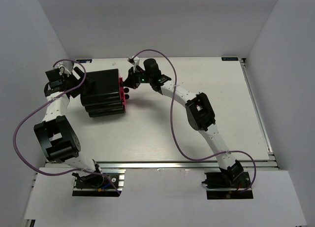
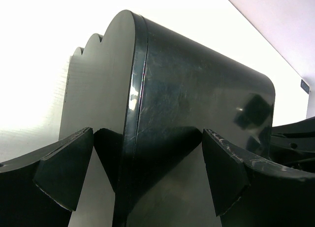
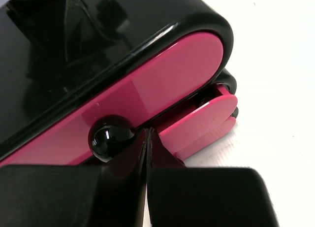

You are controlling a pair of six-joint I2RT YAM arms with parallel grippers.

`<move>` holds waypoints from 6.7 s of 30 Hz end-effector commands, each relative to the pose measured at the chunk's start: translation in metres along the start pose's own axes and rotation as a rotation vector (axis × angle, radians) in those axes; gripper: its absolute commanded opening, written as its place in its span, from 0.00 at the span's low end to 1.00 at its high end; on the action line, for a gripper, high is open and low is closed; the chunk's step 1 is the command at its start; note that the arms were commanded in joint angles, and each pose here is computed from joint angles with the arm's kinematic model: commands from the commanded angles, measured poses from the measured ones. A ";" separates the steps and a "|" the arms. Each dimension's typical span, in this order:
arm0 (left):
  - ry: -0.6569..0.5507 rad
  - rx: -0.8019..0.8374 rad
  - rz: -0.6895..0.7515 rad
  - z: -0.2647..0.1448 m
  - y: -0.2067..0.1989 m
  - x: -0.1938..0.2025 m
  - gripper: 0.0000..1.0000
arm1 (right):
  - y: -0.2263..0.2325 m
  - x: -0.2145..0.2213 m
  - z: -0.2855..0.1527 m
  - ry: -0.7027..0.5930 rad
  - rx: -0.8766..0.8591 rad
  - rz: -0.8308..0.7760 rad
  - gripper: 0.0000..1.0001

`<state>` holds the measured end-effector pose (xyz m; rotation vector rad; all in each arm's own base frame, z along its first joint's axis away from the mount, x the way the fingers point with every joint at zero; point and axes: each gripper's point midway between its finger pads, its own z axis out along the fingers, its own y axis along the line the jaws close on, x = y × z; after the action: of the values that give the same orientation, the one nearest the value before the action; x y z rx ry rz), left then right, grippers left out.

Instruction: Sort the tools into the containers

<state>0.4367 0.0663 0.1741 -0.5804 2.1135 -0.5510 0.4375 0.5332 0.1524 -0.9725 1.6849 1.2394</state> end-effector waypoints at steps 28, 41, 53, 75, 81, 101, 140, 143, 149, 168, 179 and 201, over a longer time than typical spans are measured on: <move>0.274 -0.103 -0.086 0.009 0.031 0.078 0.97 | 0.018 0.004 0.000 0.026 0.051 0.004 0.00; 0.267 -0.099 -0.086 0.009 0.030 0.076 0.97 | -0.019 -0.014 -0.033 -0.017 0.123 -0.078 0.35; 0.271 -0.099 -0.090 0.009 0.030 0.078 0.97 | -0.010 0.050 -0.043 0.086 -0.156 -0.205 0.60; 0.282 -0.095 -0.098 0.011 0.031 0.083 0.97 | -0.001 0.059 0.009 0.078 -0.179 -0.262 0.60; 0.280 -0.097 -0.098 0.010 0.031 0.082 0.97 | -0.004 0.054 0.016 0.056 -0.140 -0.246 0.67; 0.278 -0.108 -0.090 0.004 0.031 0.082 0.97 | -0.007 0.074 0.006 0.074 -0.056 0.237 0.64; 0.289 -0.122 -0.094 0.005 0.034 0.085 0.97 | -0.051 0.083 -0.038 0.041 0.009 0.339 0.10; 0.289 -0.119 -0.092 0.005 0.034 0.085 0.97 | -0.057 0.074 -0.060 0.039 0.015 0.321 0.09; 0.286 -0.105 -0.092 0.007 0.032 0.083 0.97 | -0.066 0.089 -0.106 0.084 0.052 0.335 0.09; 0.278 -0.067 -0.099 0.015 0.029 0.082 0.97 | -0.091 0.023 -0.230 0.336 0.558 -0.073 0.00; 0.291 -0.053 -0.100 0.012 0.029 0.091 0.97 | -0.060 0.121 -0.382 0.659 0.982 0.398 0.79; 0.294 -0.040 -0.104 0.012 0.027 0.093 0.97 | -0.078 0.211 -0.435 0.775 1.124 0.626 0.52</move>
<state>0.4434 0.0577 0.1702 -0.5461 2.0942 -0.6426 0.3455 0.0683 0.0156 -0.1711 2.9317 0.0016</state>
